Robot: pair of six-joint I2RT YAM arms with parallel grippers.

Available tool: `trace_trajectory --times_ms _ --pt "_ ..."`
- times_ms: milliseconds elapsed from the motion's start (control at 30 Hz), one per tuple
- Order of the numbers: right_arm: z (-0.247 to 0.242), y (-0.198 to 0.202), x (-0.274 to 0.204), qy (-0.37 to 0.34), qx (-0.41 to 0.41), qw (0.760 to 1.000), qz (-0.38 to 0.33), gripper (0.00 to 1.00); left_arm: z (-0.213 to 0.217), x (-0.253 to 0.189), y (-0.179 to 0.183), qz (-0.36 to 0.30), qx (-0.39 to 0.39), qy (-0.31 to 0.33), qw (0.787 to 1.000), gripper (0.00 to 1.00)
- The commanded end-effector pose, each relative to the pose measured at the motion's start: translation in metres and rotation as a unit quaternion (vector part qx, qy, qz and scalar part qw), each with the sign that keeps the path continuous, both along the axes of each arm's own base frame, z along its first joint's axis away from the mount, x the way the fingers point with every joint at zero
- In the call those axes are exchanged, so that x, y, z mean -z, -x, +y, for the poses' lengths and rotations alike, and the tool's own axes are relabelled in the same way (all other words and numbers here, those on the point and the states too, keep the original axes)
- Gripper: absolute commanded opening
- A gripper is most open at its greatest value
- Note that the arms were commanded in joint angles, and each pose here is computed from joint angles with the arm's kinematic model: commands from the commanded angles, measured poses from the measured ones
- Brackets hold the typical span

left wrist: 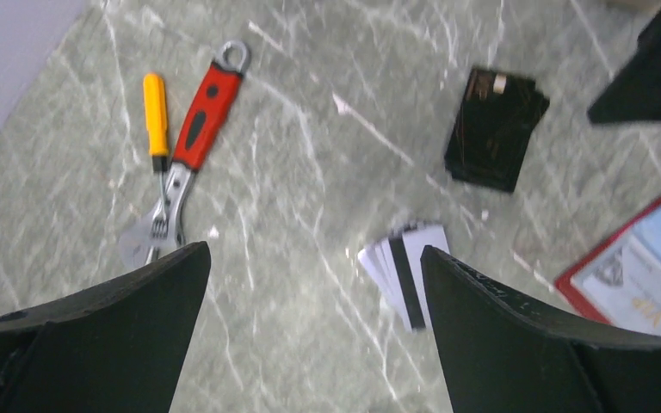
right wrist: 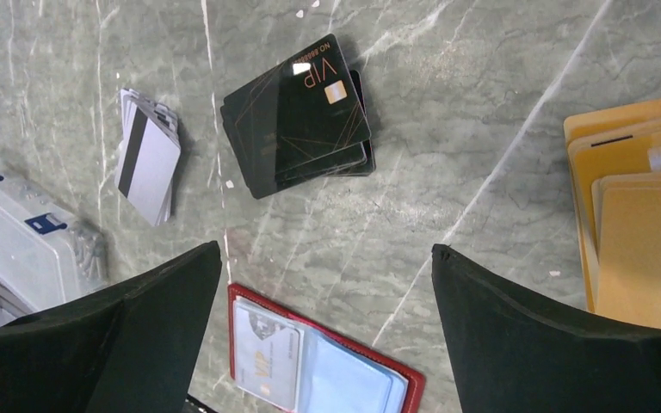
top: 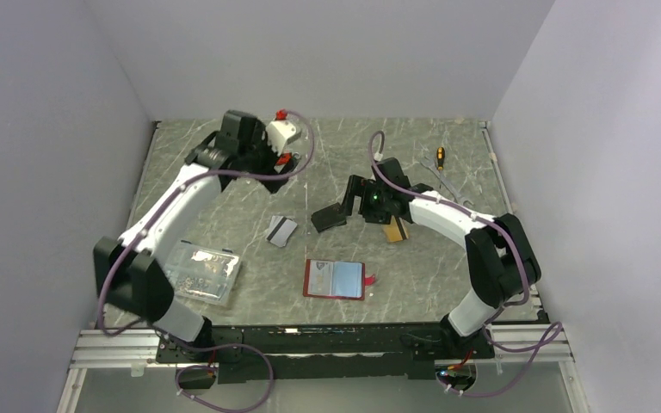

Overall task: Put the credit cards into the card holder
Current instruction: Pick up the credit card from the center of the board.

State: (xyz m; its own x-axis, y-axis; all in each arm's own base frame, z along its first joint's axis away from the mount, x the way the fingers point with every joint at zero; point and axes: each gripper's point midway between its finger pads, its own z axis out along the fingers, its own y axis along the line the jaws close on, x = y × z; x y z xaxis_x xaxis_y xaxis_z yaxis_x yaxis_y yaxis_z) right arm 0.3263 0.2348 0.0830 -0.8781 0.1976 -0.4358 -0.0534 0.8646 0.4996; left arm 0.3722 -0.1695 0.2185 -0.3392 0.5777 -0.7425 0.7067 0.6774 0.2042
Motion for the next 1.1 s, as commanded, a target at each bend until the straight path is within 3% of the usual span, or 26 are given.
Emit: trace_trajectory --times_ms 0,133,367,600,700,833,1067 --pt "0.009 -0.020 -0.004 -0.024 0.017 0.999 -0.022 0.89 -0.036 0.030 -0.018 0.095 0.026 0.051 0.994 0.99" --pt "0.015 -0.025 0.006 -0.034 0.025 0.999 -0.004 0.68 -0.063 0.066 -0.027 0.152 0.044 0.078 0.984 0.99" --pt "0.021 -0.031 0.019 -0.049 0.032 0.998 0.016 0.46 -0.097 0.115 -0.032 0.207 0.081 0.083 0.971 0.99" --pt "0.020 -0.032 0.029 -0.075 0.042 0.996 0.029 0.45 -0.117 0.137 -0.031 0.231 0.103 0.088 0.964 0.98" --pt "0.018 -0.030 0.033 -0.092 0.044 0.994 0.034 0.55 -0.121 0.145 -0.033 0.227 0.106 0.064 0.966 0.87" --pt "0.014 -0.036 0.035 -0.108 0.053 0.992 0.034 0.56 -0.124 0.158 -0.030 0.228 0.114 0.029 0.967 0.80" --pt "0.004 -0.042 0.043 -0.115 0.065 0.991 0.037 0.59 -0.125 0.177 -0.024 0.245 0.126 -0.002 0.961 0.89"
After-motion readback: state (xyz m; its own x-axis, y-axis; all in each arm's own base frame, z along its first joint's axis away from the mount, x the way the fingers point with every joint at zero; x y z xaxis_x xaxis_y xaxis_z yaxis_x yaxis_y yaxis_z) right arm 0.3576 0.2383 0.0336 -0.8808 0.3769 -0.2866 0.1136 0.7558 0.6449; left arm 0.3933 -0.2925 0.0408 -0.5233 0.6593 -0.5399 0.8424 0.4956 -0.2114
